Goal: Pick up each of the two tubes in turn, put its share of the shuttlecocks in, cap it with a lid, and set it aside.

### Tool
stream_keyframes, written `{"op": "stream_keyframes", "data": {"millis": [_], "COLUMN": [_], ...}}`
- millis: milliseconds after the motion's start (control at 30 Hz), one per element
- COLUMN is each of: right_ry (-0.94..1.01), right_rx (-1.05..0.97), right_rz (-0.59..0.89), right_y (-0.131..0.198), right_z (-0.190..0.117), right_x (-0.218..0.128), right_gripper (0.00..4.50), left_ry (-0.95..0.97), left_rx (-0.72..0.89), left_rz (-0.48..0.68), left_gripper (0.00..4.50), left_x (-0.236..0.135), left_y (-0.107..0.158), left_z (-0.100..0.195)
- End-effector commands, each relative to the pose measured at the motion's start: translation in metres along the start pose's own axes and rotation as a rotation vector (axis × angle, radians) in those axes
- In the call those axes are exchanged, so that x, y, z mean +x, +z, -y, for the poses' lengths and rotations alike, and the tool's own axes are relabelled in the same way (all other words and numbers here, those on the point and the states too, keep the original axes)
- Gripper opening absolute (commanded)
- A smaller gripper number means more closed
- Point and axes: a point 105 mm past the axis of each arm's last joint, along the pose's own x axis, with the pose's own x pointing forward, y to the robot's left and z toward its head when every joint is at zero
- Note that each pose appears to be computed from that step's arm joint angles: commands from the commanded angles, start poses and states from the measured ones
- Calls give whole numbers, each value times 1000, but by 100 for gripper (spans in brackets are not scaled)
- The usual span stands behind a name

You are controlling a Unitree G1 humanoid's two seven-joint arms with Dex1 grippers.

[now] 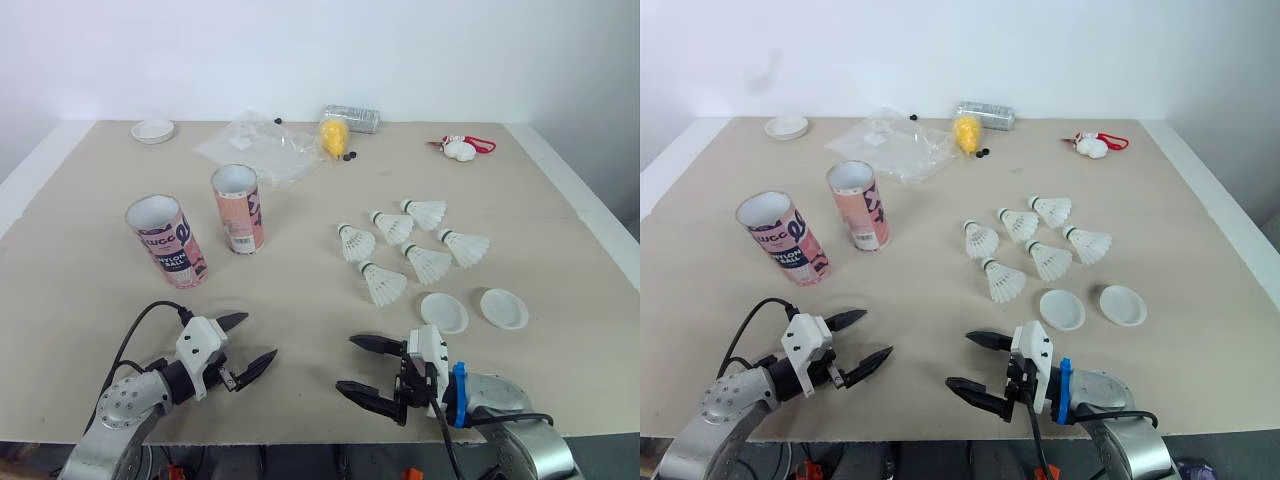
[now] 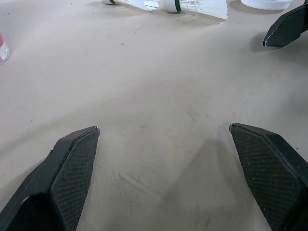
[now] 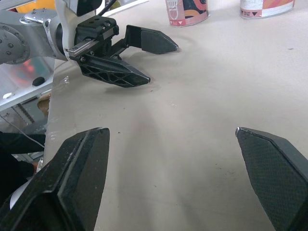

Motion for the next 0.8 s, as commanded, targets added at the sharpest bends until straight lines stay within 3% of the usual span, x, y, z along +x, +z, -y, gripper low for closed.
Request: {"op": "stream_keyframes", "data": {"millis": [33,600,800], "right_ry": [17,12,-3], "right_rx": [-47,-58,-97], "right_rz": [28,41,58], "right_y": [12,19,37], "right_z": [-2,0,9], "right_x": [1,6,1], "right_gripper": [450,450,450], "left_ry": [-20,-38,93], "left_rx": [25,32,23], "left_rz": [4,19,44], "left_gripper": [450,450,450], "left_x": [-1,8,3], "left_y": [5,7,16], "left_z": [1,-2,-18]}}
